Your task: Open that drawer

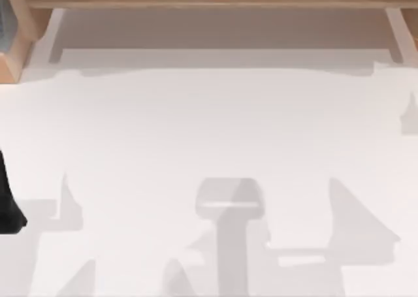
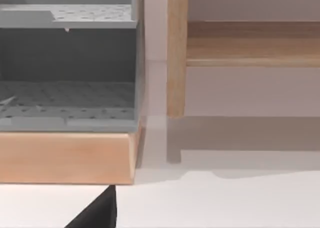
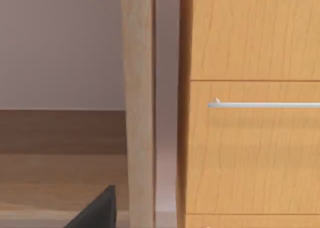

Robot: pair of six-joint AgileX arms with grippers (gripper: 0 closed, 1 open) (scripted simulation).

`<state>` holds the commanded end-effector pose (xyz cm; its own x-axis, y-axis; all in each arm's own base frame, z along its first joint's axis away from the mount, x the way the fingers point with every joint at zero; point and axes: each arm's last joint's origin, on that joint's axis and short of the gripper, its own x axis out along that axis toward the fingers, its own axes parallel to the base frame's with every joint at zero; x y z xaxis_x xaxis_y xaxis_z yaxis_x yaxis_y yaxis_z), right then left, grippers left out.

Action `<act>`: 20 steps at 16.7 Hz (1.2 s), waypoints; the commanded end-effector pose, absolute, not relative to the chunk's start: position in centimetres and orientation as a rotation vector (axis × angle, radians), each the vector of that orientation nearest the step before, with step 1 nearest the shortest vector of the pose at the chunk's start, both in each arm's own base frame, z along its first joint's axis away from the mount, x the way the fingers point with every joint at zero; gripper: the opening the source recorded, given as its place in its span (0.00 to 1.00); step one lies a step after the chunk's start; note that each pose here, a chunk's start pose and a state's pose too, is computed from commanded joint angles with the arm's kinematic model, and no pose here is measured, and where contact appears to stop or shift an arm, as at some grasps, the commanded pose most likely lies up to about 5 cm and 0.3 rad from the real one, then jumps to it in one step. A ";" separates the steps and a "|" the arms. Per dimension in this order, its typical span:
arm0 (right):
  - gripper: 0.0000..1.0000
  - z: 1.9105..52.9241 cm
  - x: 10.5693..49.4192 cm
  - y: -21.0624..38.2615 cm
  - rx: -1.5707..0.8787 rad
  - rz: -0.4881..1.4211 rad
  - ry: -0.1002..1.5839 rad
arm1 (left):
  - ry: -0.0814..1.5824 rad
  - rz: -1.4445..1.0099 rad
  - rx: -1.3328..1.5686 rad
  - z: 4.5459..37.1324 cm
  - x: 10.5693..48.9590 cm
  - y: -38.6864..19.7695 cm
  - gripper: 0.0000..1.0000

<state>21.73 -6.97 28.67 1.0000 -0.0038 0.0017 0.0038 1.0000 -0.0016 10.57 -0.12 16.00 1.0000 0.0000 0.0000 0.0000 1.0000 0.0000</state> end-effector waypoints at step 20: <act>1.00 26.6 30.9 -12.5 -0.486 -0.004 -0.027 | 0.000 0.000 0.000 16.0 10.6 -0.1 1.00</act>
